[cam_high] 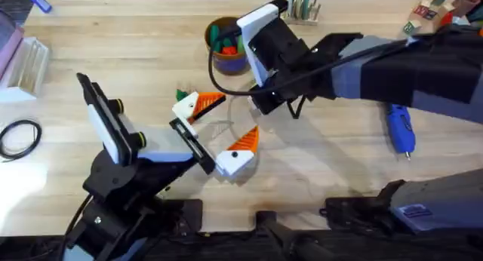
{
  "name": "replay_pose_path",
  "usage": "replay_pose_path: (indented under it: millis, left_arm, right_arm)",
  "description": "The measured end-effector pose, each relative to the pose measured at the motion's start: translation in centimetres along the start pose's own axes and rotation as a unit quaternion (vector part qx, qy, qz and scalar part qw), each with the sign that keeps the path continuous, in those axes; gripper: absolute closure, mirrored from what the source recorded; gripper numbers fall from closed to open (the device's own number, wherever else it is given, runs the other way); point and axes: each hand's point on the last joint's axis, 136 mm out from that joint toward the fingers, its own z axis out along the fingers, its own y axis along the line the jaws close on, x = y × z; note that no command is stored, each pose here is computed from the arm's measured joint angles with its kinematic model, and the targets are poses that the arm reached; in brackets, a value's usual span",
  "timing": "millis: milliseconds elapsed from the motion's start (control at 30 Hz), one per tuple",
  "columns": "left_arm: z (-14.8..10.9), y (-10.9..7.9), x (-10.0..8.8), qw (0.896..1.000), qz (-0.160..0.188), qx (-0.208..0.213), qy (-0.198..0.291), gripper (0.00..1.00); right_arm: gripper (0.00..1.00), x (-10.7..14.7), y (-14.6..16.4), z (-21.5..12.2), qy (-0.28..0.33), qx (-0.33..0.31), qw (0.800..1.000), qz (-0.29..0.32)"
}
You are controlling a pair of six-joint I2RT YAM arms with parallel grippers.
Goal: Pick up the gripper from the table and insert it into the empty holder that is missing its gripper. Then pick up a screw, insert it into the mounting hole, and use the screwdriver to tighten it. Finally, clean up the table by picking up the vegetable and placing it into the bucket.
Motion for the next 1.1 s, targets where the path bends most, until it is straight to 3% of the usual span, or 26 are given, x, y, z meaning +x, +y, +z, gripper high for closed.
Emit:
replay_pose_path:
  millis: [400, 700, 900, 1100]
  left_arm:
    - [0.0, 0.0, 0.0, 1.000, 0.000, 0.000, 0.000, 0.004]
    - [0.0, 0.0, 0.0, 1.000, 0.000, 0.000, 0.000, 0.004]
    - [0.0, 0.0, 0.0, 1.000, 0.000, 0.000, 0.000, 0.005]
    - [0.0, 0.0, 0.0, 1.000, 0.000, 0.000, 0.000, 0.005]
  right_arm:
    - [0.995, -1.4, -0.2, -5.1, -0.013, 0.003, 1.000, -0.013]
    - [0.995, -4.4, 0.3, -15.3, -0.068, -0.020, 0.997, -0.025]
    - [0.995, -6.5, 4.0, -20.0, -0.112, -0.081, 0.989, -0.057]
    - [0.995, -6.3, 8.7, -20.0, -0.107, -0.152, 0.978, -0.097]
